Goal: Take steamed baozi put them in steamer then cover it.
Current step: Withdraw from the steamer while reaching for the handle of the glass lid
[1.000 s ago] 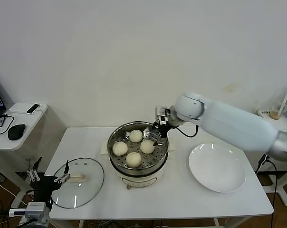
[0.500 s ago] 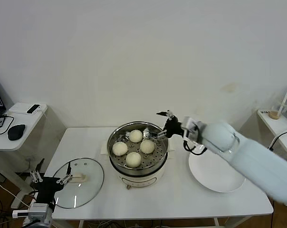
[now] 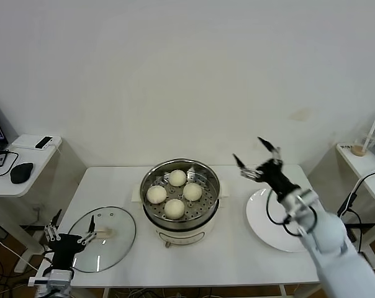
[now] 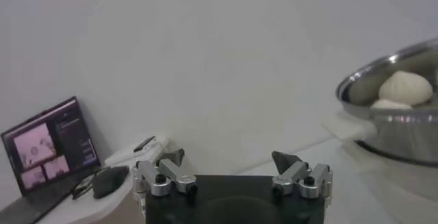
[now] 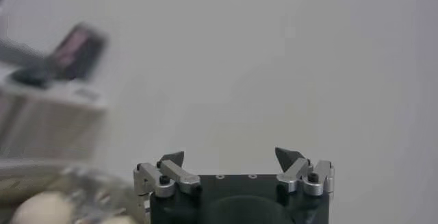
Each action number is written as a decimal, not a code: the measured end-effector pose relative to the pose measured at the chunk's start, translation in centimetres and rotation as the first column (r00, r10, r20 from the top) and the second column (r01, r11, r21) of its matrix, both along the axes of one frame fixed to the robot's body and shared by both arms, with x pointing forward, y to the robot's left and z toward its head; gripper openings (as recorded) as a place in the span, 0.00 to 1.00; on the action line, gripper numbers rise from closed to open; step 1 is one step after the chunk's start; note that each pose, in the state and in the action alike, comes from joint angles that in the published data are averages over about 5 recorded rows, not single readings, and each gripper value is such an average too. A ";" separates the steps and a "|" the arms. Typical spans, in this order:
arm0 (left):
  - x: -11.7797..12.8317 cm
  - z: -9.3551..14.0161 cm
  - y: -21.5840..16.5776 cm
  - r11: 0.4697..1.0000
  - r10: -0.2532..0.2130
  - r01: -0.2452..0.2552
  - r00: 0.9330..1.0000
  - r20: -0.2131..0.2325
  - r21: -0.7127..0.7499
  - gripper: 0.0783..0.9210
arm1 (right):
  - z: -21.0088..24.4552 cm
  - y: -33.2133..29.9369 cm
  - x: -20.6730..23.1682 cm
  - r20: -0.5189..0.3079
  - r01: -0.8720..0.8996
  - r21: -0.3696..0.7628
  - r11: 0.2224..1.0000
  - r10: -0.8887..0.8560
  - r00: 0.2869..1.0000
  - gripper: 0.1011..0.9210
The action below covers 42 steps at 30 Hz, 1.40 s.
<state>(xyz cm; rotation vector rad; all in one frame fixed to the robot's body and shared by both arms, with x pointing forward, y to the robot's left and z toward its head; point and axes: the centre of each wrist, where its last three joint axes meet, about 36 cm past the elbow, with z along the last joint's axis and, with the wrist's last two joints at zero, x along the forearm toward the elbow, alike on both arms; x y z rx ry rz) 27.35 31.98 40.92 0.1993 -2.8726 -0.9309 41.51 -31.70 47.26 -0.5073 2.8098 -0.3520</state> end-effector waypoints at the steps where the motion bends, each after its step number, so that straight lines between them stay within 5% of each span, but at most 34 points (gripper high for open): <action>1: 0.0 -0.5 0.4 0.999 -0.002 0.002 1.000 -0.003 0.040 0.88 | -0.8 -0.4 -0.9 -0.008 0.028 0.015 0.999 -0.028 1.000 0.88; 7: -0.8 -3.4 2.8 0.942 -0.027 0.039 0.999 -0.041 0.334 0.88 | -4.0 -2.6 -6.0 -0.061 0.189 0.059 0.980 -0.185 0.981 0.88; 17: -1.8 -7.7 5.6 0.715 -0.099 0.182 0.982 -0.159 0.675 0.88 | -6.2 -4.5 -11.9 -0.124 0.345 0.060 0.937 -0.336 0.934 0.88; 32: 1.3 -11.2 6.6 0.544 -0.157 0.292 0.956 -0.246 0.787 0.88 | -6.3 -5.0 -15.9 -0.165 0.433 0.064 0.899 -0.418 0.893 0.88; 42: 4.3 -12.2 7.2 0.491 -0.172 0.314 0.949 -0.263 0.813 0.88 | -5.8 -4.9 -17.6 -0.168 0.465 0.065 0.883 -0.450 0.877 0.88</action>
